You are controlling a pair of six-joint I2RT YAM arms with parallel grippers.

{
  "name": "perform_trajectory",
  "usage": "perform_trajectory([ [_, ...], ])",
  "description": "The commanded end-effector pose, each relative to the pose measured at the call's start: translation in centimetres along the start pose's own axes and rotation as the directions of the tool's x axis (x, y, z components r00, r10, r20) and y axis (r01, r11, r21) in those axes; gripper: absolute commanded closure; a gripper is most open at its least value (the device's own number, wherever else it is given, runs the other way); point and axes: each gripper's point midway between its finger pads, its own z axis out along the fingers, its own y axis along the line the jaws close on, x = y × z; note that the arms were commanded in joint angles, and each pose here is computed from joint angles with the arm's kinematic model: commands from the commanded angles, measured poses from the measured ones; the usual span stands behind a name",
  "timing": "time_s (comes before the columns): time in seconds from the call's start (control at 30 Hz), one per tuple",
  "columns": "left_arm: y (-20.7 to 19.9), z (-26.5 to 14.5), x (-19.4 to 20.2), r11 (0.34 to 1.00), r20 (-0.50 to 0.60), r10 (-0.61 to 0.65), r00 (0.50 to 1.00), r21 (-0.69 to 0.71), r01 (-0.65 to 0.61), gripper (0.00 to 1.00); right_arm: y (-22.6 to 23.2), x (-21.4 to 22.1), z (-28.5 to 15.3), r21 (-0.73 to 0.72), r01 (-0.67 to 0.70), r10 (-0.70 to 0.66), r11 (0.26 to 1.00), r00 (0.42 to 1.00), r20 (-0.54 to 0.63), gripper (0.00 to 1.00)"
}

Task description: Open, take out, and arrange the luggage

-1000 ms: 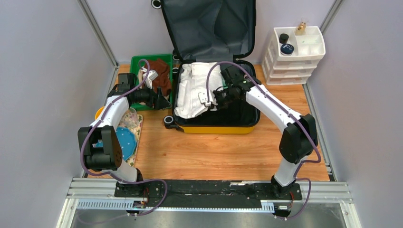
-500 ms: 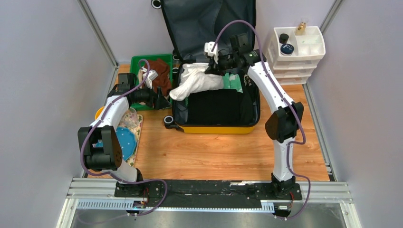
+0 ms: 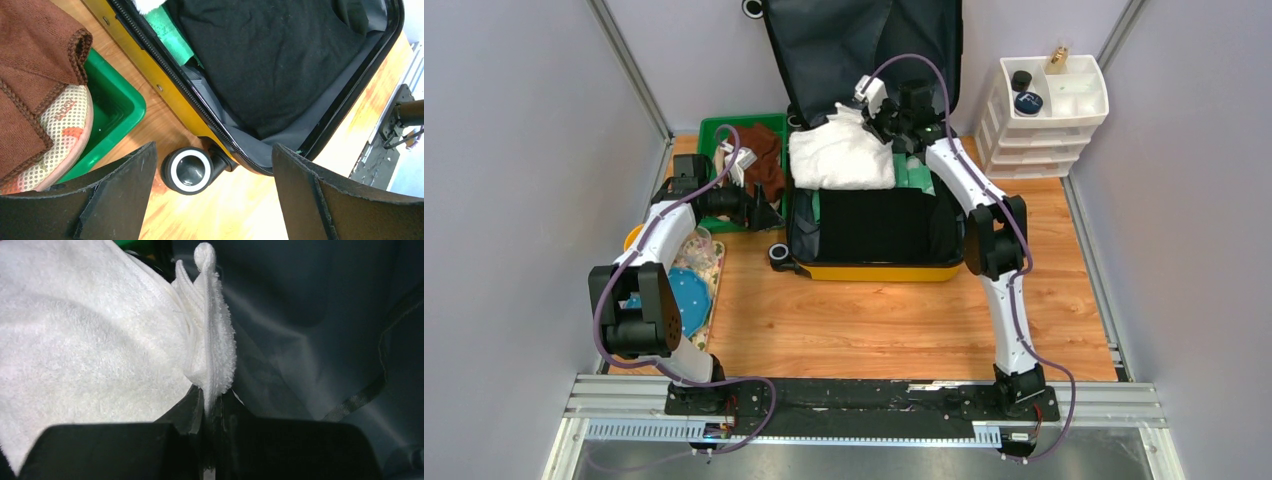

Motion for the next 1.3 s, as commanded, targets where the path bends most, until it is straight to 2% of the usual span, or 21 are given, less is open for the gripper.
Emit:
perform_trajectory([
  [0.0,0.4,-0.5,-1.2,0.999,0.032,0.040,0.999,-0.015,-0.040,0.08,-4.6,-2.5,0.6,0.207,-0.021,-0.001,0.978,0.994,0.109,0.88],
  [0.03,0.4,-0.4,-1.3,0.999,0.034,0.041,0.999,-0.015,-0.041,0.08,-4.2,-1.9,1.0,0.188,-0.026,0.007,0.982,0.995,0.101,0.78],
  [0.07,0.5,-0.5,-1.6,0.999,0.037,0.044,0.998,-0.021,-0.043,0.08,-4.2,-1.9,0.9,0.187,-0.027,0.008,0.982,0.995,0.099,0.61],
  [0.17,0.7,-0.5,-1.9,0.999,0.041,0.048,0.998,-0.021,-0.048,0.08,-3.7,-2.2,0.0,0.176,-0.024,0.010,0.984,0.997,0.079,0.46],
  [0.23,0.7,-0.5,-1.9,0.999,0.041,0.047,0.998,-0.020,-0.046,0.08,-3.4,-1.9,-0.8,0.172,-0.017,0.008,0.985,0.998,0.056,0.44],
  [0.27,0.8,-0.4,-1.9,0.999,0.044,0.046,0.998,-0.020,-0.045,0.08,-3.8,-3.7,-2.2,0.187,0.010,-0.024,0.982,0.997,0.073,0.41],
  [0.4,0.8,-0.2,-2.2,0.999,0.057,0.038,0.998,-0.012,-0.037,0.08,-3.3,-4.7,-4.9,0.169,0.077,-0.087,0.982,0.995,0.048,0.41],
  [0.47,0.9,-0.2,-2.5,0.999,0.065,0.032,0.997,-0.008,-0.032,0.08,-0.9,-3.4,-5.3,0.064,0.098,-0.100,0.993,0.995,0.023,0.44],
  [0.57,1.0,0.0,-2.7,1.000,0.072,0.029,0.997,-0.005,-0.029,0.08,1.7,-3.5,-6.0,-0.022,0.154,-0.154,0.988,0.988,0.009,0.46],
  [0.8,0.8,-0.2,-3.1,0.999,0.080,0.032,0.996,-0.003,-0.032,0.08,9.2,-2.6,-4.7,-0.240,0.224,-0.233,0.945,0.972,-0.011,0.48],
  [1.13,0.5,-0.5,-2.9,0.999,0.071,0.053,0.996,-0.011,-0.053,0.08,11.8,1.9,-0.6,-0.276,0.253,-0.289,0.927,0.952,-0.096,0.50],
  [1.23,0.4,-0.6,-2.8,0.998,0.070,0.057,0.996,-0.011,-0.056,0.08,12.3,3.1,-0.2,-0.296,0.251,-0.296,0.922,0.948,-0.117,0.47],
  [1.27,0.4,-0.6,-2.6,0.998,0.067,0.056,0.996,-0.011,-0.056,0.08,12.6,3.3,-0.1,-0.304,0.254,-0.301,0.918,0.946,-0.120,0.43],
])
